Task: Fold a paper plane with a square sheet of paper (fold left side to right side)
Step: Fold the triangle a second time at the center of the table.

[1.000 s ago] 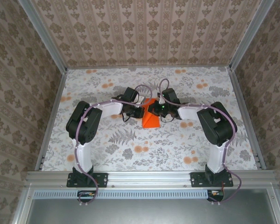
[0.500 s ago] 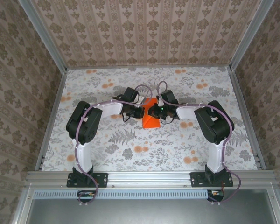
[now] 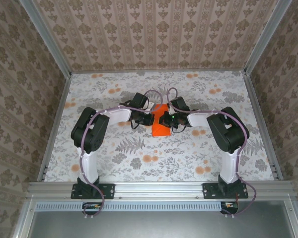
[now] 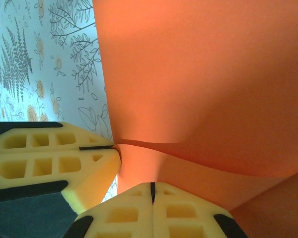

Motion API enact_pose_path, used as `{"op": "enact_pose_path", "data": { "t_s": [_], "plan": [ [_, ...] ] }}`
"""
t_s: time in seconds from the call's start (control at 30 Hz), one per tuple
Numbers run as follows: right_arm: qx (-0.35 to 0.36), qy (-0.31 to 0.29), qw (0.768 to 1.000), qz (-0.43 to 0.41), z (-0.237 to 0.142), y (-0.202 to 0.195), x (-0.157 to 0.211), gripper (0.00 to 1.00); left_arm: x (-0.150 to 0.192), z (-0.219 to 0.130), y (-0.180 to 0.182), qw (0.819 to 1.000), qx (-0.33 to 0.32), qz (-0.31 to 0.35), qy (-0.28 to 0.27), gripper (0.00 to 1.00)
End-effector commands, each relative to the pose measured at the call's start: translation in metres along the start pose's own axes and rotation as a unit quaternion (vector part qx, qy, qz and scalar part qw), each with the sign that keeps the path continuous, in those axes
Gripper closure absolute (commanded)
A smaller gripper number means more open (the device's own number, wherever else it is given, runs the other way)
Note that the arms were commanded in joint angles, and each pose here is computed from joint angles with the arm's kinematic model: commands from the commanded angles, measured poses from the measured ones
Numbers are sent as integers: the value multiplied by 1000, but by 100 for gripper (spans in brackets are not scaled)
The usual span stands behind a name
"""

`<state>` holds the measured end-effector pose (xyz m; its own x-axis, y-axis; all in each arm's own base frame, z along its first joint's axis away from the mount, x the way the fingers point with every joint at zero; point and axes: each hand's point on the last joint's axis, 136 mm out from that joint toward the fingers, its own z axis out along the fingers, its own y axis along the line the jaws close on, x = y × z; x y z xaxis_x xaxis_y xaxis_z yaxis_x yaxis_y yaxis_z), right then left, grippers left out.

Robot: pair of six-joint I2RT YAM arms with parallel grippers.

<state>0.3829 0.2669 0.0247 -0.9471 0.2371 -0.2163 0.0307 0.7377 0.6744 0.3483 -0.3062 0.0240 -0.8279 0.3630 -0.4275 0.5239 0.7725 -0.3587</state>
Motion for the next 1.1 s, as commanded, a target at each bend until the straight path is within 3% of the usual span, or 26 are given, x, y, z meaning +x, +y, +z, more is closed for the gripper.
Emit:
{"op": "enact_pose_path", "data": {
  "t_s": [0.0,0.3,0.53,0.67,0.87,1.07],
  "plan": [
    [35,14,999,4,6,-19,11,100,22,13,6,999,-12,4,42,100],
    [62,26,998,14,9,-37,21,100,10,-6,-1,1000,-11,11,24,100],
    [63,28,998,15,9,-39,23,100,-6,-36,-13,1000,-3,17,-7,85],
    [62,27,998,15,9,-38,23,100,-6,-51,-23,1000,17,11,-17,82],
    [61,26,998,14,8,-37,22,100,4,-59,-57,993,115,-14,-13,85],
    [62,28,998,15,9,-38,23,100,23,-49,-89,975,218,-44,21,85]
  ]
}}
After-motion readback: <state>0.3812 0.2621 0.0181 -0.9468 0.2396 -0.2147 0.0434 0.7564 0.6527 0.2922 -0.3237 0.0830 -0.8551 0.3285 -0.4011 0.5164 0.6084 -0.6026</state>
